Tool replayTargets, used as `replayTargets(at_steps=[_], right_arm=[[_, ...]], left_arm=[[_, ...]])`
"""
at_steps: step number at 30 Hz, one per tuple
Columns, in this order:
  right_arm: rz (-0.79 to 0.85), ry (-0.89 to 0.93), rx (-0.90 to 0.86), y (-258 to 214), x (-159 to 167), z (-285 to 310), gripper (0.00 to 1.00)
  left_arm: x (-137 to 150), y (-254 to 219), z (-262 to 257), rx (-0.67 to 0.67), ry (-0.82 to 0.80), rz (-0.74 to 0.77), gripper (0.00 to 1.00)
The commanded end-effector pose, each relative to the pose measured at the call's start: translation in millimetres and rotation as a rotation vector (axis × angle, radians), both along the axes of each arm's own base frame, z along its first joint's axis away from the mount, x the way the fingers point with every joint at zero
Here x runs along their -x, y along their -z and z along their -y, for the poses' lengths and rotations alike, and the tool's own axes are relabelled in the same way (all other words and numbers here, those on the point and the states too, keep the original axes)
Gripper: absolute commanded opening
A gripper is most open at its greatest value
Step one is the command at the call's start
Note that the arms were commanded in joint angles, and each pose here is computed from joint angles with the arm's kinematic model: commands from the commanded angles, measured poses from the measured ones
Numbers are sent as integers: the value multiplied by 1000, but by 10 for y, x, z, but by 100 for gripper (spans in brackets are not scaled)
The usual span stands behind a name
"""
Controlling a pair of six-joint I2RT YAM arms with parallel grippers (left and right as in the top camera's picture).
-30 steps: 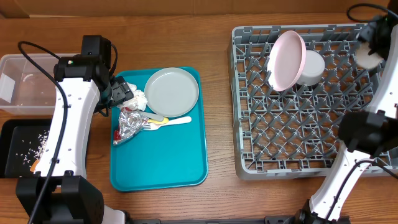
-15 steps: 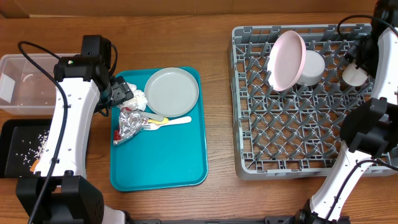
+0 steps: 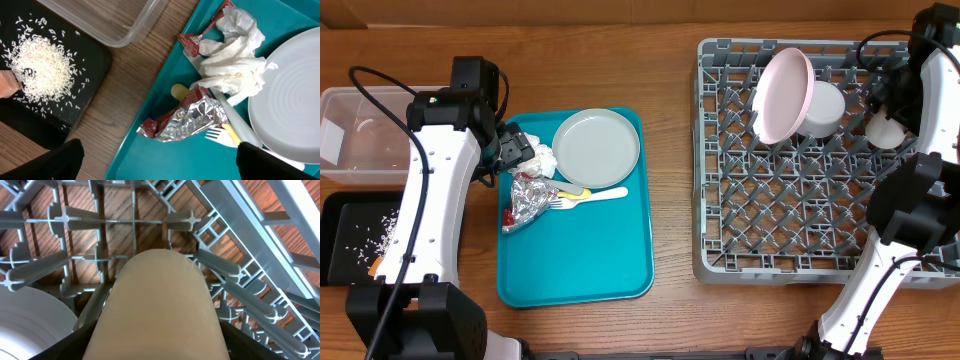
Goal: Sort waste into correct bins and load items into the dishwasher rack
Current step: 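Lower the cup into the rack and open the right gripper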
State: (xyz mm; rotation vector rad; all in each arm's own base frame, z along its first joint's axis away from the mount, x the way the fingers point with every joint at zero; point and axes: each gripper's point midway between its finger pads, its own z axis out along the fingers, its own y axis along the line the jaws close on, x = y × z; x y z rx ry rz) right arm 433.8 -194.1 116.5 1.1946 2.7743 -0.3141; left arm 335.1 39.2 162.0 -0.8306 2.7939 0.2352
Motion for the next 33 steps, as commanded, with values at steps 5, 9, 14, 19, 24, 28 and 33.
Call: replayTargets(at_steps=[5, 9, 14, 19, 24, 28, 33], right_arm=[[50, 4, 13, -418, 42, -27, 81], [134, -4, -11, -775, 23, -113, 89], [211, -13, 2, -1106, 43, -147, 100], [237, -21, -26, -1170, 38, -210, 100], [310, -51, -140, -1296, -12, -457, 93], [363, -91, -148, -1524, 8, -640, 93], [381, -104, -31, -1766, 109, -635, 97]], left_arm=[[-43, -107, 9, 4, -17, 41, 100], [-43, -107, 9, 4, -17, 41, 100], [-44, -107, 9, 4, -17, 41, 100], [-43, -107, 9, 4, -17, 41, 100], [-43, -107, 9, 4, -17, 41, 100], [-43, -107, 9, 4, -17, 41, 100], [-43, -107, 7, 4, -18, 41, 100]])
